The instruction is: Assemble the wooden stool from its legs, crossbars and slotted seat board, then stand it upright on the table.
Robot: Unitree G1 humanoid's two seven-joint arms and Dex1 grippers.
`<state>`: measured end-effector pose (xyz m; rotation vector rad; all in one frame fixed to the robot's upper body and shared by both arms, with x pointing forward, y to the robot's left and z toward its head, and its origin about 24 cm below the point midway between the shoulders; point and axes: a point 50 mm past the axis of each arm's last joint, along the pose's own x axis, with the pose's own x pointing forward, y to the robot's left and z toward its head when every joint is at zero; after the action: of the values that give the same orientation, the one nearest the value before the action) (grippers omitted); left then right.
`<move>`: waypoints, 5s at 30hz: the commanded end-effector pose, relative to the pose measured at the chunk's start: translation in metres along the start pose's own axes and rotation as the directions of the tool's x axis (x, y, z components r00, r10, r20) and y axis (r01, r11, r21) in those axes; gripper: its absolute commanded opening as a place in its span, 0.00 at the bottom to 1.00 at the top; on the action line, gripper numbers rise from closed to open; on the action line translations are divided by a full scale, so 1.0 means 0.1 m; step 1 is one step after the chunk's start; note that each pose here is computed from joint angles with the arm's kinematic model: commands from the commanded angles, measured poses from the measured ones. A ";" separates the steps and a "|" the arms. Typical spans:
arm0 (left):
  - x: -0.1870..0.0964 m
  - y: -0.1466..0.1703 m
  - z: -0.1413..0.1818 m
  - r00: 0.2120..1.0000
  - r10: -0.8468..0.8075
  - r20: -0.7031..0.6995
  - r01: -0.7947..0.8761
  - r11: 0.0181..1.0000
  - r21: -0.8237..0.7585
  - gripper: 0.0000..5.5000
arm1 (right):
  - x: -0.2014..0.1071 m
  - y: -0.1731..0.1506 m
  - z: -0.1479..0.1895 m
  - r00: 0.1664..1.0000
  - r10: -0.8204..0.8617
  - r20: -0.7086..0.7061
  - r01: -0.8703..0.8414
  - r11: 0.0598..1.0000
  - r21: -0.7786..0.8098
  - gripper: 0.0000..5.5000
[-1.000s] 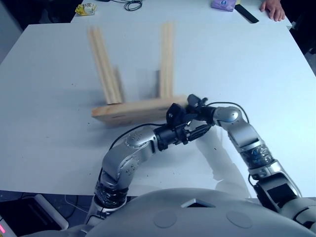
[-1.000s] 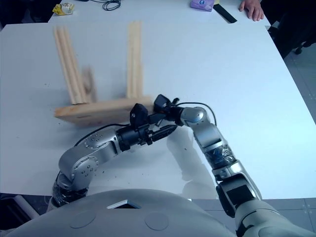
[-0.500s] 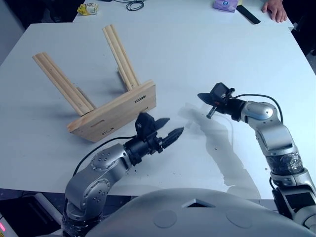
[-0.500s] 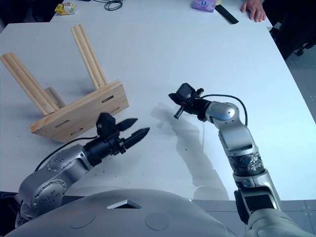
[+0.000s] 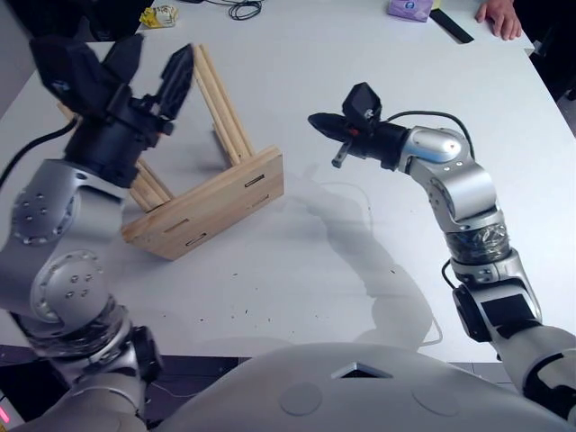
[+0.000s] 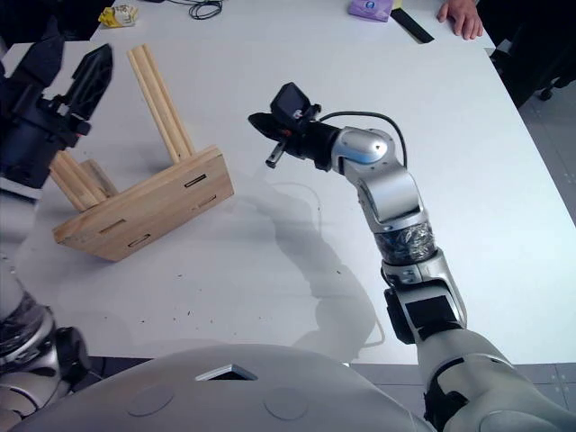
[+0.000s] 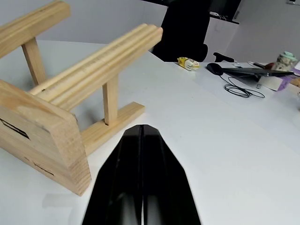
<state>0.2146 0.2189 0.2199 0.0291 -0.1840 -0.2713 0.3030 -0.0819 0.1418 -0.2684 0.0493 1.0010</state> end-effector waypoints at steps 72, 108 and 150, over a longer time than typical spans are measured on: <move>0.17 -0.51 -1.36 0.957 -0.098 -0.275 0.003 0.945 -0.327 0.61 | -0.72 0.71 -0.14 0.942 0.041 -0.334 0.023 0.982 0.188 0.00; -0.26 -0.06 -1.11 0.964 -0.145 -0.225 0.093 0.970 -0.223 0.61 | -0.71 -0.24 0.44 0.985 -0.002 0.174 -0.012 0.997 0.081 0.48; -0.70 -0.39 -1.74 0.825 -0.145 -0.546 0.028 0.976 -0.216 0.61 | 0.80 -0.58 0.12 0.980 0.007 -0.200 -0.082 0.926 -0.370 0.98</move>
<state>0.1771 0.2027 0.0479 -0.0563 0.3642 -0.3595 0.3928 -0.0501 0.1421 -0.6539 0.0568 0.9968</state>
